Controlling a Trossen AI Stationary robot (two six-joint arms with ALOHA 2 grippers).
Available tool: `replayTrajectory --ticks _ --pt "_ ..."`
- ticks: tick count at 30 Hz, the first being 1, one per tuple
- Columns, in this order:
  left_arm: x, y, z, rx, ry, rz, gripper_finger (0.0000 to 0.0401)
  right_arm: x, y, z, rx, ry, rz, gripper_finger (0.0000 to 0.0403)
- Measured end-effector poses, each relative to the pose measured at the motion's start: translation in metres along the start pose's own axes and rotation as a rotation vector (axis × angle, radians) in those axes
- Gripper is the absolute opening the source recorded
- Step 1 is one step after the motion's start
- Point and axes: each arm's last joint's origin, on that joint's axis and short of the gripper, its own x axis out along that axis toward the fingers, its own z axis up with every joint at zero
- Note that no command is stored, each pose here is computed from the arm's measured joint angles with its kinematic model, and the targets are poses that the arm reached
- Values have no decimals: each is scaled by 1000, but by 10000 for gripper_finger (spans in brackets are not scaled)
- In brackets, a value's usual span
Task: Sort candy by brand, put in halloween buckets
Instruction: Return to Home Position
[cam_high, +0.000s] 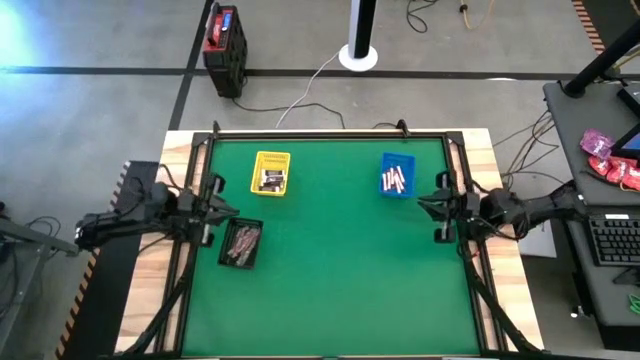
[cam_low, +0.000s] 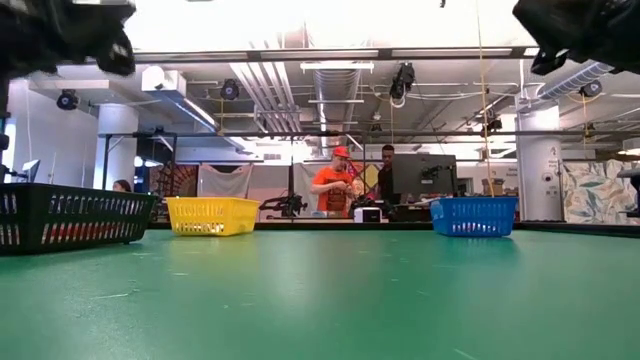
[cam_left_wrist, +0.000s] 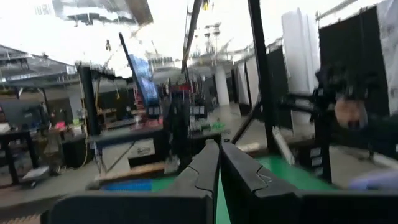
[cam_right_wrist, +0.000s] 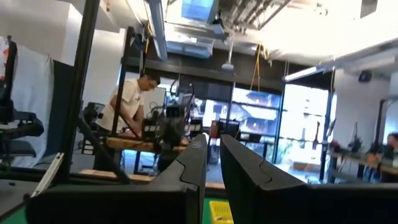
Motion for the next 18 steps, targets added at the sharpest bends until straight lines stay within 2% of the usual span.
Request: replayTrajectory --ticks 6,10,14,18 --pt "1 -2 -34 52 75 -6 0 -9 -1 5 -92 -50 47 38" --pt "1 -3 -34 85 78 -9 0 -9 0 3 -172 -36 58 38" --pt "-1 -4 -45 133 195 -31 0 -9 -4 2 -184 7 -70 38" --pt "1 -3 -47 119 216 -34 0 -9 -7 1 -183 53 -174 38"
